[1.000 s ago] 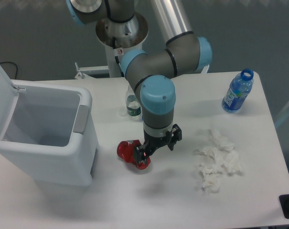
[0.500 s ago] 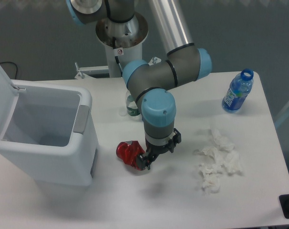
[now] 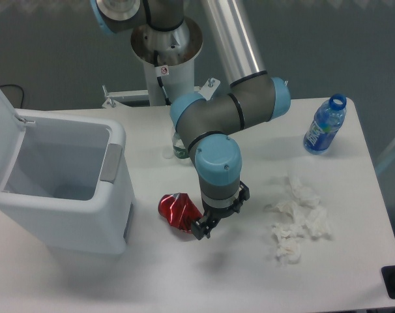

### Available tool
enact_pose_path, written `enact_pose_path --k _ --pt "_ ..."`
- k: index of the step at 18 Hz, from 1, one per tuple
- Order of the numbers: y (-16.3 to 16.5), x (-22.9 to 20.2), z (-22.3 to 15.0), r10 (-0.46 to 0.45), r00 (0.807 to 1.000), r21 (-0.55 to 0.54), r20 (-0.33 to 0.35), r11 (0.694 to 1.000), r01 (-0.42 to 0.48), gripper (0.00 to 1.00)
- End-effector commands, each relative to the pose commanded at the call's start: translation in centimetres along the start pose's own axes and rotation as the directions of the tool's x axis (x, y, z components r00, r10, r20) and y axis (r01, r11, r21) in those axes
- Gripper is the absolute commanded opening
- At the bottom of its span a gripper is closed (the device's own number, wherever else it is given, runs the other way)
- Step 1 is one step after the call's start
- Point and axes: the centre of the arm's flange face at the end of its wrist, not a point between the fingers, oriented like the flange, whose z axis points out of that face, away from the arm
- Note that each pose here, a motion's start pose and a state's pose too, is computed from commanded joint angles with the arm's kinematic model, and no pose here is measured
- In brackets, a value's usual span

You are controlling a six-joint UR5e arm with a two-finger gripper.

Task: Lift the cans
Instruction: 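Lower the gripper over the crushed red can, then close the gripper around the crushed red can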

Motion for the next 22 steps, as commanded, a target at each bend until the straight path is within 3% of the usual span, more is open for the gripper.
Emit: enact_pose_path --k 6,22 --pt "1.3 1.9 2.4 0.022 1.000 -0.038 0.012 0.999 -0.022 1.00" --pt "3.3 3.0 4.2 0.047 0.999 -0.077 0.023 0.996 -0.045 1.00"
